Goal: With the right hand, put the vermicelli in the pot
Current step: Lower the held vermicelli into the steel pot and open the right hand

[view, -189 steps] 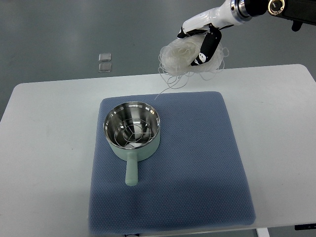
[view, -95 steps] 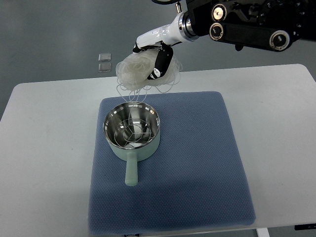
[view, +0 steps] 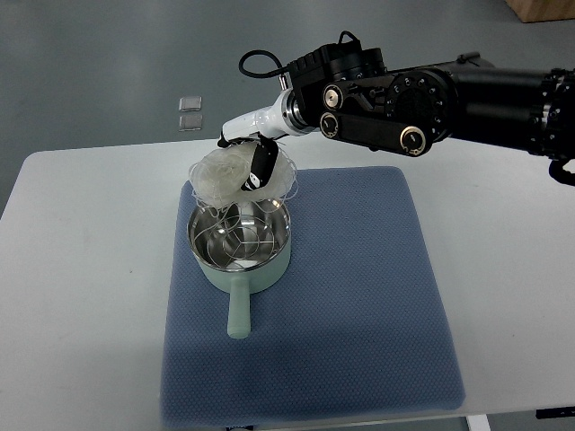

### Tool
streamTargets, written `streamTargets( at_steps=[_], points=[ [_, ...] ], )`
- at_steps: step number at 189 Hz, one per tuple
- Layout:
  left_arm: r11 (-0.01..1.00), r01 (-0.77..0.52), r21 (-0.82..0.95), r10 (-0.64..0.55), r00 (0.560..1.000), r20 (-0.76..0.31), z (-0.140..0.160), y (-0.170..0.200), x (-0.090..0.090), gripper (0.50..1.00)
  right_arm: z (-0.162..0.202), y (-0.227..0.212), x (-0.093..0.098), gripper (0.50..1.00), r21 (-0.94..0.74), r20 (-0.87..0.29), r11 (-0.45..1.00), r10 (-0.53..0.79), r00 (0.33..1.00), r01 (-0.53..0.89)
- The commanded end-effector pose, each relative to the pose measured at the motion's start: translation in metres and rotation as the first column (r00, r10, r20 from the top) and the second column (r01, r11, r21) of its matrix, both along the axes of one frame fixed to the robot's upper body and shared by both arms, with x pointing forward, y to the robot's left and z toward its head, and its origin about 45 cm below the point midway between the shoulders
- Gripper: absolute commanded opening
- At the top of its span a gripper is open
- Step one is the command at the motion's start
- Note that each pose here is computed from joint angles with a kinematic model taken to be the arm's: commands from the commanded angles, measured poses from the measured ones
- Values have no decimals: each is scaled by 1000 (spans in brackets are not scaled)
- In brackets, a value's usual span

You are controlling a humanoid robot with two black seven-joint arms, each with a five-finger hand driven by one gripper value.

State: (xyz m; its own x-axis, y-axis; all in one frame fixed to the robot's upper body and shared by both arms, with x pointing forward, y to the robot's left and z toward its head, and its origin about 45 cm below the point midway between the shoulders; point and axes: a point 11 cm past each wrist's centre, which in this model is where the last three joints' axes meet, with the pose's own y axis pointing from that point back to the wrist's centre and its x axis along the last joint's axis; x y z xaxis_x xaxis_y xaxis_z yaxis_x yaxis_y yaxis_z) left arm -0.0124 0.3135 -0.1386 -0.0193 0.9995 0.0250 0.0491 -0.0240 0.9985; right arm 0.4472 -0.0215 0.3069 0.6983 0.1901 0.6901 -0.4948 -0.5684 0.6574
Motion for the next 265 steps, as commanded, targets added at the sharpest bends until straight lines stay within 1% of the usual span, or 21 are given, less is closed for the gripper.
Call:
streamTargets(
  at_steps=[1,63,165,173,174,177,178,179,180,181,182,183,184,185,186,188,190,193,207,245,265],
  points=[
    [1000,2,-1,-2,1000,0,0,0,0,1000,-8,-2,-1,500,5,-19,1000,-8,1000,8],
    [1000,2,1,-2,1000,0,0,0,0,1000,4,13,-8,500,127,-103,992,-17,995,30],
    [1000,1,4,-1,1000,-1,0,1,0,1000,-47,0,-22,502,112,-213,993,-23,977,48],
    [1000,1,4,-1,1000,-1,0,1,0,1000,-49,0,-23,584,112,-218,992,-25,976,51],
    [1000,1,2,-1,1000,0,0,1,0,1000,-50,-1,-23,606,112,-219,992,-26,975,51],
    [1000,1,4,-1,1000,-1,0,1,0,1000,-51,-1,-23,627,113,-222,992,-27,975,53],
    [1000,1,4,-1,1000,-1,0,1,0,1000,-51,-1,-23,653,113,-222,992,-28,975,55],
    [1000,1,4,-1,1000,-1,0,1,0,1000,-51,-1,-23,654,113,-222,992,-28,975,55],
    [1000,1,4,-1,1000,-1,0,1,0,1000,-52,-1,-23,684,113,-223,992,-29,974,56],
    [1000,1,4,-1,1000,-1,0,1,0,1000,-52,-1,-23,684,113,-223,992,-29,974,56],
    [1000,1,4,-1,1000,-1,0,1,0,1000,-53,-2,-23,713,112,-226,992,-31,974,57],
    [1000,1,4,-1,1000,-1,0,1,0,1000,-53,-2,-23,713,112,-226,992,-31,974,57],
    [1000,1,4,-1,1000,-1,0,1,0,1000,-54,-2,-23,743,113,-226,992,-32,974,59],
    [1000,1,4,-1,1000,-1,0,1,0,1000,-54,-2,-23,744,113,-226,992,-32,974,59],
    [1000,1,4,-1,1000,-1,0,1,0,1000,-54,-2,-24,770,112,-229,992,-32,973,59],
    [1000,1,4,-1,1000,-1,0,1,0,1000,-55,-3,-24,792,112,-230,992,-32,973,59],
    [1000,1,4,-1,1000,-1,0,1,0,1000,-55,-3,-24,793,112,-230,992,-32,973,59],
    [1000,1,4,-1,1000,-1,0,1,0,1000,-56,-3,-24,825,112,-231,992,-34,972,61],
    [1000,1,5,-1,1000,-1,0,2,0,1000,-56,-3,-23,895,114,-232,991,-36,972,63],
    [1000,1,5,-1,1000,-1,0,2,0,1000,-49,-1,-22,928,119,-233,991,-30,972,59],
    [1000,1,5,-1,1000,-1,0,2,0,1000,-29,10,-20,930,173,-232,984,-10,973,52]
  ],
)
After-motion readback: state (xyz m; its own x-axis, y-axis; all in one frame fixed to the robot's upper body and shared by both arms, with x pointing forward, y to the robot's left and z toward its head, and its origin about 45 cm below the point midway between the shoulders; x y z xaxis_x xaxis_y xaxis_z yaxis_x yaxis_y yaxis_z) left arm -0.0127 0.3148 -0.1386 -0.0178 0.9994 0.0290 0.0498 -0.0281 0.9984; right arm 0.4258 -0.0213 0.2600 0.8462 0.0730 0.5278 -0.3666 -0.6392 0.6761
